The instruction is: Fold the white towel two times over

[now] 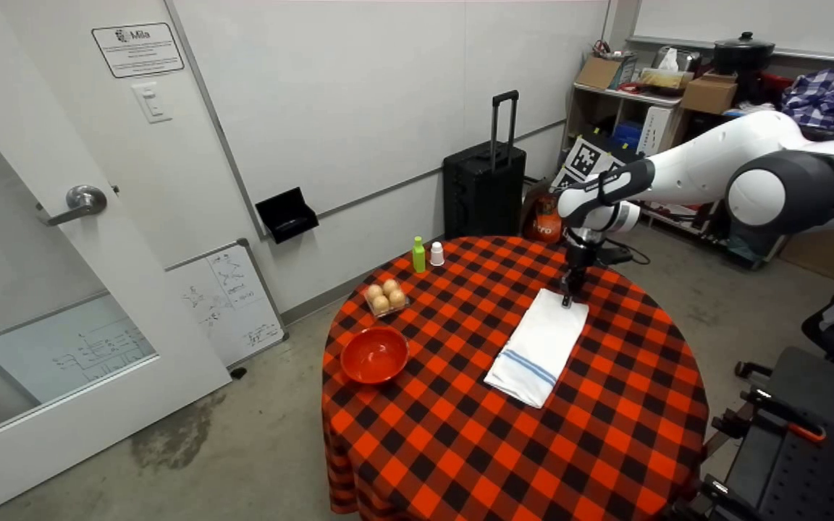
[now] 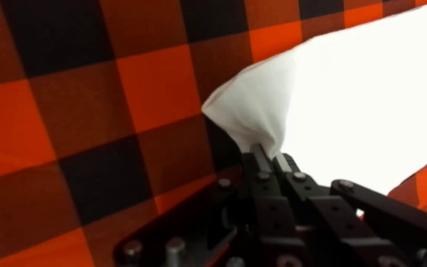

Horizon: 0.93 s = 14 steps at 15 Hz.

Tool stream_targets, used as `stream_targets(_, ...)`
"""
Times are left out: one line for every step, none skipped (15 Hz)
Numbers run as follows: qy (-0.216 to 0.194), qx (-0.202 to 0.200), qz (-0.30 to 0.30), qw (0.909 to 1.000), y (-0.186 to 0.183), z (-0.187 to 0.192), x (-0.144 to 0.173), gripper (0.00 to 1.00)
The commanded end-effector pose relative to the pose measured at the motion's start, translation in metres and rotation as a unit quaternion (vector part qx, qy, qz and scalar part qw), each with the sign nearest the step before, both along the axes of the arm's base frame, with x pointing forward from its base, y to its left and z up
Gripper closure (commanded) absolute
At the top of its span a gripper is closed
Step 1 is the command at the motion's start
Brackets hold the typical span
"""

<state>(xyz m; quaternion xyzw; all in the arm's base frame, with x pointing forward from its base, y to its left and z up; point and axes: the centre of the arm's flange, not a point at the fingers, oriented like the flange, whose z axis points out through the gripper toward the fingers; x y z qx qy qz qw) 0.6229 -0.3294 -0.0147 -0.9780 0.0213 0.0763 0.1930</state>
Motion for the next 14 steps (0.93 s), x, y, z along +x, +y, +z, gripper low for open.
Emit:
stream_targets(-0.012,-0.024,-0.01,0.9996,-0.032,0.003,0.024,0.99)
stream_targets(-0.016,-0.028,-0.017,0.9993,-0.04,0.007,0.027,0.99)
stream_targets(-0.022,-0.036,-0.023,0.9989,-0.05,0.012,0.032,0.99)
stream_targets(-0.029,-0.043,-0.027,0.9983,-0.058,0.018,0.034,0.99)
stream_targets(-0.037,-0.054,-0.032,0.9973,-0.067,0.023,0.038,0.99)
stream_targets(-0.041,-0.059,-0.037,0.9967,-0.075,0.03,0.04,0.99)
stream_targets(-0.049,-0.069,-0.04,0.9956,-0.084,0.037,0.043,0.99)
stream_targets(-0.056,-0.076,-0.044,0.9945,-0.091,0.045,0.045,0.99)
stream_targets(-0.064,-0.083,-0.051,0.9932,-0.1,0.054,0.048,0.99)
stream_targets(-0.07,-0.088,-0.058,0.9919,-0.107,0.062,0.051,0.99)
stream_targets(-0.079,-0.094,-0.066,0.9903,-0.114,0.072,0.054,0.99)
stream_targets(-0.086,-0.098,-0.073,0.9888,-0.12,0.081,0.057,0.99)
stream_targets(-0.093,-0.103,-0.077,0.9873,-0.124,0.089,0.059,0.99)
stream_targets(-0.098,-0.107,-0.08,0.9862,-0.127,0.095,0.061,0.99)
